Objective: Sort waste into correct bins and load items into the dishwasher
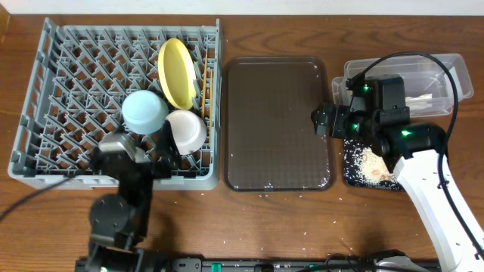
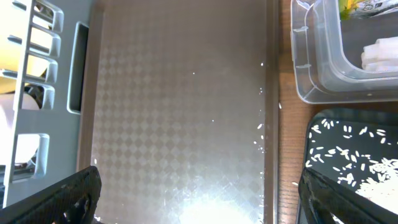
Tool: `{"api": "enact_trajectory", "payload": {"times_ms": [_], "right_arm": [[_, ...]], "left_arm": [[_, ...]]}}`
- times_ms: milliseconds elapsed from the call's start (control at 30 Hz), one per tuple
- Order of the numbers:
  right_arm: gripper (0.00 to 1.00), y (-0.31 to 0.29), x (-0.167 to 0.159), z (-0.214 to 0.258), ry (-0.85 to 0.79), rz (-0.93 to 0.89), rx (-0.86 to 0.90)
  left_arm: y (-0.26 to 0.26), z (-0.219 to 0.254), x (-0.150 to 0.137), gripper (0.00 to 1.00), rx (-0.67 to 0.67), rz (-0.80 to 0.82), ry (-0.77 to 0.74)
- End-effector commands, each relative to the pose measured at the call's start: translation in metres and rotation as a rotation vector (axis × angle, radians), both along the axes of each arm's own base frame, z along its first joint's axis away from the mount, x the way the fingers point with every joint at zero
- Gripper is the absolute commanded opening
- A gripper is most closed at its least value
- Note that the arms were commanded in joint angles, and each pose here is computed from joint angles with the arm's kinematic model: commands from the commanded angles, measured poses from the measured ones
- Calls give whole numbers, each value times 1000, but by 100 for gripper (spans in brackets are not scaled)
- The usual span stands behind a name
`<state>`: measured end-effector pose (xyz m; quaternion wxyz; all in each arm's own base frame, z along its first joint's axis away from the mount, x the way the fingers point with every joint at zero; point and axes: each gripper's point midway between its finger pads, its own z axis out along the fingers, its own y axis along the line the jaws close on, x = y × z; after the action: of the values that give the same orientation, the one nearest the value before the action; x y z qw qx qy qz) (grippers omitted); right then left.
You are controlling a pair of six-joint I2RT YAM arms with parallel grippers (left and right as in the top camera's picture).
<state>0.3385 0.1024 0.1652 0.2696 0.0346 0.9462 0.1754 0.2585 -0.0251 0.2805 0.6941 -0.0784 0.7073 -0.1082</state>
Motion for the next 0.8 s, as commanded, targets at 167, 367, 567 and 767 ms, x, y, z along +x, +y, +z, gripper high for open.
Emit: {"api": "enact_trajectory", "payload": {"times_ms": [167, 367, 567, 767], "right_arm": [[99, 1, 0, 6, -14, -5, 6], [99, 1, 0, 6, -15, -5, 7], [99, 1, 0, 6, -15, -5, 7], [99, 1, 0, 6, -14, -5, 6]], "left_arm": [[-3, -78, -19, 96, 37, -41, -54], [-4, -116, -14, 96, 51, -43, 26], [-4, -126, -14, 96, 58, -44, 66], [-4, -146, -16, 96, 71, -46, 145]]}}
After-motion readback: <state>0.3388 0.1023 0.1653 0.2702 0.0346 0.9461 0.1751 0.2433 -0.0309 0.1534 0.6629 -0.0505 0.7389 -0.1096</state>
